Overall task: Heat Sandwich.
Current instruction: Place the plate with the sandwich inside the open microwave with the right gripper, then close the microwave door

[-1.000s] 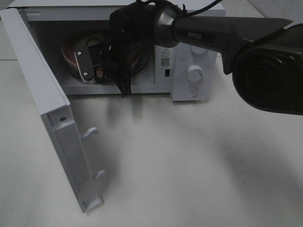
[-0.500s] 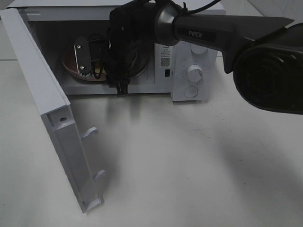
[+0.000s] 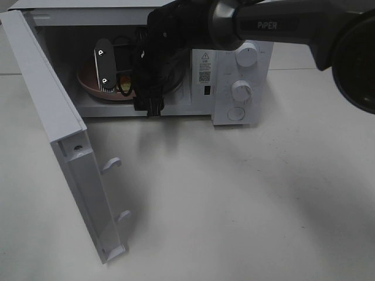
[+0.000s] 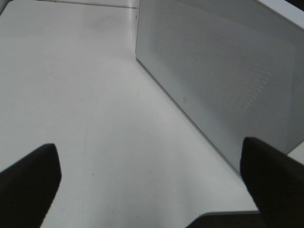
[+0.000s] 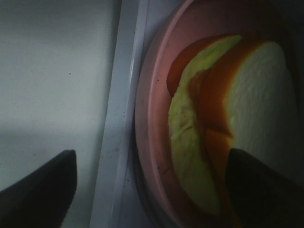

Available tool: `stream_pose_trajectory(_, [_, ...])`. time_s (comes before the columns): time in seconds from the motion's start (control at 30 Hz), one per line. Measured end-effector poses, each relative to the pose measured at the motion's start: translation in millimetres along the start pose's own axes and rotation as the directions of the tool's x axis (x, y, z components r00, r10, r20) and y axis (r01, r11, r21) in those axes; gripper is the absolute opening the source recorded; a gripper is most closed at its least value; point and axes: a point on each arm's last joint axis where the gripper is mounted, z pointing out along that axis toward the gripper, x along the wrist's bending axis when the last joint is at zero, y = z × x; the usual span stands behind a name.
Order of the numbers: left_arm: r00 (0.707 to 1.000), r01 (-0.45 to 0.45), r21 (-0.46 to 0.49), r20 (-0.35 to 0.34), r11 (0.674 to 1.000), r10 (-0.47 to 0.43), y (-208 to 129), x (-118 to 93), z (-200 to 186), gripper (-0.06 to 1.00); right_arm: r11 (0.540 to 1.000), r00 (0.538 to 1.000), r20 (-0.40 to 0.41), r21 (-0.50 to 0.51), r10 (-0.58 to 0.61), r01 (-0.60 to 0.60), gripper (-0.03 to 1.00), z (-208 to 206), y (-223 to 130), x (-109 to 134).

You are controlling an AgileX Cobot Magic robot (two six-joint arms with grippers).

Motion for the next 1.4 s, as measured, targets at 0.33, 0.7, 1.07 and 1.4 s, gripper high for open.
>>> stream_pose_trajectory(0.33, [1.0,0.0,0.0,0.0,1.0,0.0,0.0,0.0,0.0,0.96,1.0,0.999,-0.026,0.007,0.019,-0.019,0.84,-18.0,-6.8,14.1])
stream_pose_trajectory(0.7, [1.0,0.0,0.0,0.0,1.0,0.0,0.0,0.0,0.0,0.96,1.0,0.999,-0.03,0.002,0.012,-0.012,0.81,-46.2,-15.5,31.4])
stream_pose_trajectory(1.07, [1.0,0.0,0.0,0.0,1.0,0.0,0.0,0.0,0.0,0.96,1.0,1.0,-0.003,-0.009,0.013,-0.013,0.78,-86.7,-26.6,43.8])
stream_pose_trajectory(1.4, [1.0,0.0,0.0,0.0,1.0,0.0,0.0,0.0,0.0,0.96,0.994,0.994,0.009,0.014,0.11,-0.11,0.77,-123.5,-49.5,56.3])
